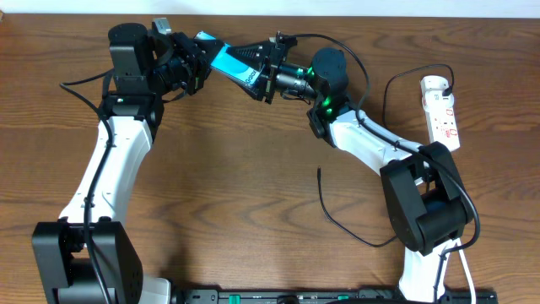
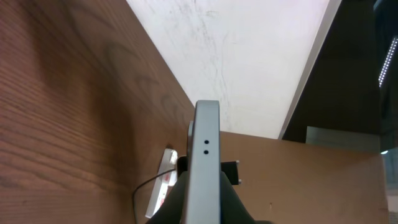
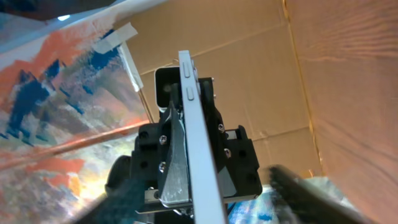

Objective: Plug charger to phone and switch on socket
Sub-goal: 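Pass the phone back into the left gripper, grasping its side, then release the phone from the right gripper and move right gripper toward cable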

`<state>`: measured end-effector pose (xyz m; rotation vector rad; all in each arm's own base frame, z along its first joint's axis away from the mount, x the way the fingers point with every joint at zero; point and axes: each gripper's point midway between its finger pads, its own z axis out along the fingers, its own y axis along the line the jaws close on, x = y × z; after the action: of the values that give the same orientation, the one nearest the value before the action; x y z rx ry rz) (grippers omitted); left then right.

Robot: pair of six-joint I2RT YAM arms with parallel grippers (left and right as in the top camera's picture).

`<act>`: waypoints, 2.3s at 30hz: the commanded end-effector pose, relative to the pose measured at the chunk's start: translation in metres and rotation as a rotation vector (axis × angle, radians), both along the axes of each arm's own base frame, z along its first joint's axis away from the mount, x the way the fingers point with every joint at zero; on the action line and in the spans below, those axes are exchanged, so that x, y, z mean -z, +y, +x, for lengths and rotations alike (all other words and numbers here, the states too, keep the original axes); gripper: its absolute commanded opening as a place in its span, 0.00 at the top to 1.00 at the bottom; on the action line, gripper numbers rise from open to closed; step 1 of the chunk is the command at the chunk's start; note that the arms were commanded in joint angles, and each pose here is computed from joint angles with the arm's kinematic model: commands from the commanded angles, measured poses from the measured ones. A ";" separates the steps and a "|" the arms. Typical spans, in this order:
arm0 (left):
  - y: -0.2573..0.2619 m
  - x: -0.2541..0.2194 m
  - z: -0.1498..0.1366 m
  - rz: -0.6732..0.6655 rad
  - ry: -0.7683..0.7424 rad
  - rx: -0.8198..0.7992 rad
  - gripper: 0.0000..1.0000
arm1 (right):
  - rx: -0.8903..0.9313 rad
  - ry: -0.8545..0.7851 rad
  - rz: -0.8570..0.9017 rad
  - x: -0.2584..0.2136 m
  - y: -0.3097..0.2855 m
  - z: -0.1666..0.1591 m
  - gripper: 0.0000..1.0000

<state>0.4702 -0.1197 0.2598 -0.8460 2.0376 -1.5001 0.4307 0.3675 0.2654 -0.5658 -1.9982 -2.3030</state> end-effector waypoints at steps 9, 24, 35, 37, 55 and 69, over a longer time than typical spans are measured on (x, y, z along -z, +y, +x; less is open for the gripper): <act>0.004 -0.011 0.000 0.006 -0.044 0.018 0.93 | -0.085 -0.058 -0.007 -0.008 0.003 -0.015 0.01; 0.114 -0.009 -0.010 -0.074 0.007 -0.078 0.92 | -0.160 -0.229 -0.101 0.009 -0.067 0.001 0.01; 0.103 -0.022 -0.032 -0.082 -0.095 0.112 0.93 | -0.221 -0.102 -0.305 0.092 -0.076 -0.014 0.01; 0.103 -0.022 -0.032 -0.082 -0.095 0.111 0.93 | -0.199 -0.065 -0.363 0.109 -0.080 -0.014 0.01; 0.101 -0.023 -0.034 -0.061 -0.130 0.138 0.93 | 0.123 -0.045 -1.017 0.211 -0.181 0.027 0.01; 0.101 -0.023 -0.034 -0.024 -0.170 0.151 0.93 | 0.165 -0.016 -1.519 0.147 -0.291 -0.036 0.01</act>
<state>0.4399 -0.0169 0.2726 -0.6286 2.0054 -1.6065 0.4054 0.0913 0.0891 -0.6915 -3.3340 -0.4412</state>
